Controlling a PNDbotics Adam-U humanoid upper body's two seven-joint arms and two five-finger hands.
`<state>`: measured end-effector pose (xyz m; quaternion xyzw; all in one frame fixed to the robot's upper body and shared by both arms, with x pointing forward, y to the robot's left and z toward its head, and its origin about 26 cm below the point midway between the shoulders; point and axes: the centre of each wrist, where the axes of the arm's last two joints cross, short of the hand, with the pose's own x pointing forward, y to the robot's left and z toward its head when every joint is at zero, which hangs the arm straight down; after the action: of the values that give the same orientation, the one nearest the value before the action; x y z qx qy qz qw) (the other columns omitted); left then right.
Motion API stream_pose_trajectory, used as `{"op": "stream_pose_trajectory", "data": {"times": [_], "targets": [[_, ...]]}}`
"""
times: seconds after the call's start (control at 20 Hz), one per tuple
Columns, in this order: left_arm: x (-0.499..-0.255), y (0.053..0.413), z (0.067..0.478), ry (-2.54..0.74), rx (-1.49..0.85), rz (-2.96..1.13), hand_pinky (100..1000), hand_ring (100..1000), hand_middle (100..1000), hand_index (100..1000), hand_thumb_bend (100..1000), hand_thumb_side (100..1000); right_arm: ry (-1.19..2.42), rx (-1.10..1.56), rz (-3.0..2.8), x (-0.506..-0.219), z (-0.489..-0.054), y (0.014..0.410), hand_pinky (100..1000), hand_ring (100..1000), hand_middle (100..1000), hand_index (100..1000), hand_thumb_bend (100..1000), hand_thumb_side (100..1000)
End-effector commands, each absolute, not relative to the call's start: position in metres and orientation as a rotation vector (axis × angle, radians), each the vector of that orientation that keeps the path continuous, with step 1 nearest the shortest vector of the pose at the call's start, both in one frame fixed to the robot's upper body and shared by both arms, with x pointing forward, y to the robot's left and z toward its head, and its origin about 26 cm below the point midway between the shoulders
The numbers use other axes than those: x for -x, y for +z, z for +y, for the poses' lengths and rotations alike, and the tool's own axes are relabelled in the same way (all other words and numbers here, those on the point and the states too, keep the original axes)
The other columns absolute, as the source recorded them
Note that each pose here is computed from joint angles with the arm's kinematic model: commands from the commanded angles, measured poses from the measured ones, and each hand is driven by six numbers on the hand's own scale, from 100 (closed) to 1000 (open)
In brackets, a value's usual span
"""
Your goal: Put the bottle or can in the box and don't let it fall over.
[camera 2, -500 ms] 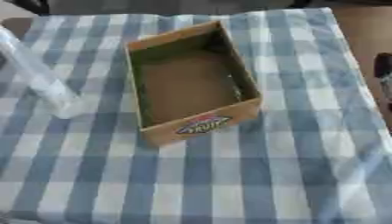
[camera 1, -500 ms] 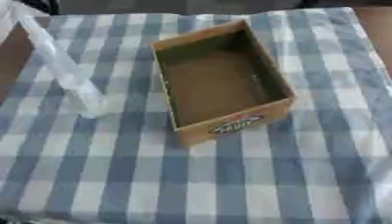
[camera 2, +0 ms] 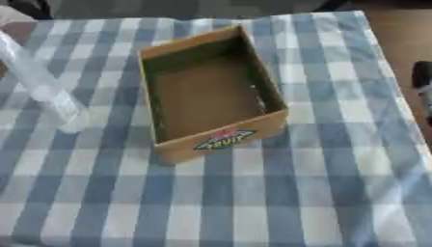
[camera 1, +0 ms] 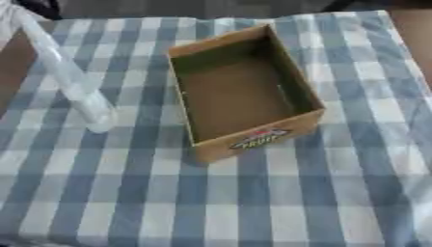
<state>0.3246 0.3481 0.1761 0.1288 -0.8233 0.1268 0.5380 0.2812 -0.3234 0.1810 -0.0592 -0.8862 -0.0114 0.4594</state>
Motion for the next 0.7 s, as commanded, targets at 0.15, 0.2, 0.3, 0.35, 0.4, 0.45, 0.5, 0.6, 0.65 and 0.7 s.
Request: {"op": "stream_pose_trajectory", "data": {"times": [0.15, 0.2, 0.3, 0.35, 0.4, 0.45, 0.5, 0.6, 0.65, 0.7], "targets": [[-0.328, 0.172, 0.361, 0.150, -0.294, -1.949, 1000, 1000, 800, 767, 395, 449, -0.006, 0.156, -2.206, -0.279, -0.324, 0.190, 751, 723, 880, 766, 303, 192], [-0.329, 0.170, 0.362, 0.127, -0.297, -1.944, 1000, 1000, 811, 772, 415, 430, -0.005, 0.156, -2.205, -0.279, -0.324, 0.190, 750, 722, 880, 766, 303, 192], [-0.331, 0.166, 0.363, 0.085, -0.302, -1.940, 981, 1000, 815, 771, 430, 416, -0.005, 0.156, -2.205, -0.279, -0.324, 0.189, 750, 721, 879, 765, 303, 192], [-0.331, 0.165, 0.364, 0.068, -0.303, -1.938, 973, 1000, 816, 772, 431, 416, -0.006, 0.156, -2.204, -0.279, -0.324, 0.189, 750, 721, 879, 765, 302, 192], [-0.332, 0.163, 0.363, 0.046, -0.300, -1.935, 942, 1000, 826, 778, 430, 416, -0.005, 0.156, -2.203, -0.279, -0.324, 0.189, 750, 721, 879, 765, 302, 192], [-0.333, 0.161, 0.363, 0.028, -0.291, -1.933, 918, 1000, 828, 779, 423, 414, -0.005, 0.156, -2.202, -0.279, -0.324, 0.189, 750, 720, 879, 765, 301, 193], [-0.333, 0.161, 0.363, 0.010, -0.282, -1.933, 877, 1000, 827, 779, 415, 409, -0.005, 0.156, -2.201, -0.279, -0.324, 0.189, 751, 720, 878, 765, 301, 193], [-0.334, 0.159, 0.363, -0.017, -0.272, -1.934, 829, 1000, 824, 774, 417, 395, -0.006, 0.156, -2.201, -0.279, -0.324, 0.189, 750, 719, 877, 765, 301, 193], [-0.334, 0.158, 0.363, -0.026, -0.268, -1.931, 761, 1000, 817, 772, 408, 413, -0.005, 0.157, -2.200, -0.279, -0.324, 0.189, 750, 718, 877, 765, 300, 193], [-0.335, 0.157, 0.362, -0.032, -0.262, -1.925, 687, 1000, 813, 770, 409, 413, -0.005, 0.156, -2.200, -0.279, -0.324, 0.189, 750, 718, 876, 765, 300, 193]]}}
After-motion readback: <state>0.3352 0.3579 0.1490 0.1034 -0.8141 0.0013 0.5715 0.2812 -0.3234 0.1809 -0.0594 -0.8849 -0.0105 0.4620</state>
